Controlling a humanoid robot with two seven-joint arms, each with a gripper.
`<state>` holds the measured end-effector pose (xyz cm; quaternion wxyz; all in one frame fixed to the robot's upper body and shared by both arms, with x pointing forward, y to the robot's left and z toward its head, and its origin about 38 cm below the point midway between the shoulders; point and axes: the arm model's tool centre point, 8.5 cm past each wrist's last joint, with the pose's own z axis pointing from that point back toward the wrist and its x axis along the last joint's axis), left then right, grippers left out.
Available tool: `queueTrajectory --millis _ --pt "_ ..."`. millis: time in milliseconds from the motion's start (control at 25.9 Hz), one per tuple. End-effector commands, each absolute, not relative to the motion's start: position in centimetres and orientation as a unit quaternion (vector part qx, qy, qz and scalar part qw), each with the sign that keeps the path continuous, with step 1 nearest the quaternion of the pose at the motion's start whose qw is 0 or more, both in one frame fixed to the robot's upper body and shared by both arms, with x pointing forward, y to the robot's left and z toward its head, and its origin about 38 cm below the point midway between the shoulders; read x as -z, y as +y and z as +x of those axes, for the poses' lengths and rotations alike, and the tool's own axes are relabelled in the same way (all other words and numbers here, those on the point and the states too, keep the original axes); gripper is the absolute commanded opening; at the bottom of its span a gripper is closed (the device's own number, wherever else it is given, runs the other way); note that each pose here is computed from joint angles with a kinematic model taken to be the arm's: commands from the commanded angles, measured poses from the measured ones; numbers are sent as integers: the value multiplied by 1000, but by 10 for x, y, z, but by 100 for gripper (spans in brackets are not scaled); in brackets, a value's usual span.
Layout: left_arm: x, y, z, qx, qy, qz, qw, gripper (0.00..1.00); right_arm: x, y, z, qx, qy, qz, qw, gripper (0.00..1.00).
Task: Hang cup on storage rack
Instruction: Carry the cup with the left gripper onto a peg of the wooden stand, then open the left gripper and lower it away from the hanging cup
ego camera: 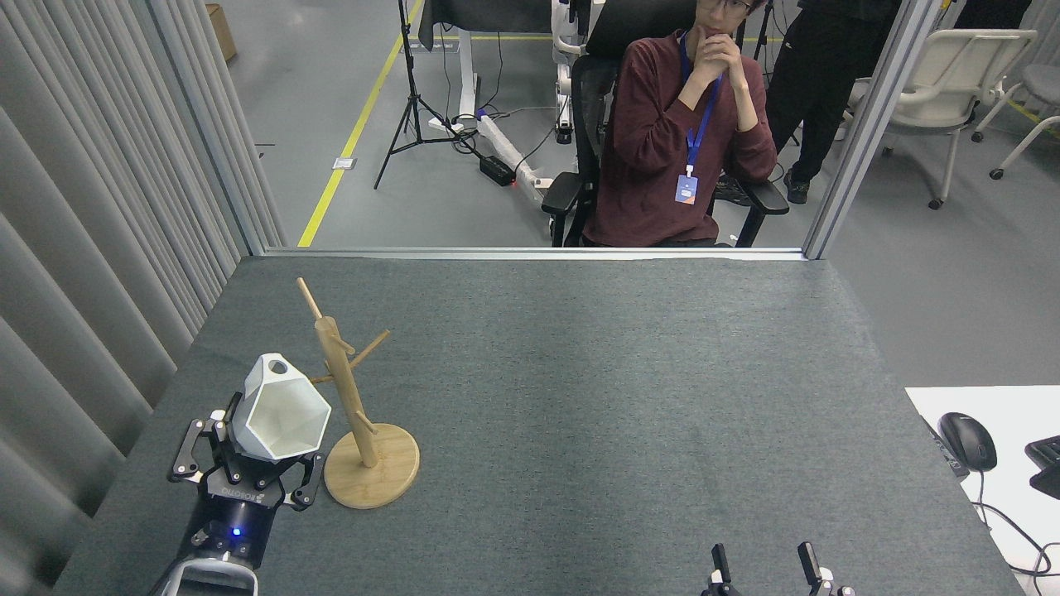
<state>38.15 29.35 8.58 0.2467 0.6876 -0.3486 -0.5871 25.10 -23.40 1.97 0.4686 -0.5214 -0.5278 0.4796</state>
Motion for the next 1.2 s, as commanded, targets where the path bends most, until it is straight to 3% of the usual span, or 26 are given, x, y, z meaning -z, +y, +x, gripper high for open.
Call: queueTrajectory --millis 0,77,193,232,271,309,541,773,928,1159 --pt "-78 285 383 604 -336 683 236 13 -20 -233 252 -480 -527 -520 470 99" --pt "-77 281 386 610 -331 682 231 15 -20 -234 252 -479 -526 -521 471 99" --pt "-72 280 390 617 -321 681 226 34 -19 -234 251 -479 -526 -521 472 99" --pt "-71 280 391 618 -320 680 228 49 -20 -234 251 -478 -526 -521 472 99" --pt "-69 279 391 619 -322 679 228 78 -19 -234 251 -479 -526 -521 472 99" --pt "-68 278 391 618 -326 679 225 96 -19 -234 251 -478 -526 -521 473 99" --pt "-66 278 386 620 -336 674 220 99 -19 -231 252 -476 -529 -519 474 99" --pt "-43 285 359 636 -324 659 237 99 -20 -230 252 -475 -531 -518 473 99" --pt "-29 293 341 631 -333 648 267 99 -20 -231 252 -474 -530 -520 473 99" --pt "-10 325 284 604 -361 620 348 99 -20 -230 251 -476 -532 -517 471 99"
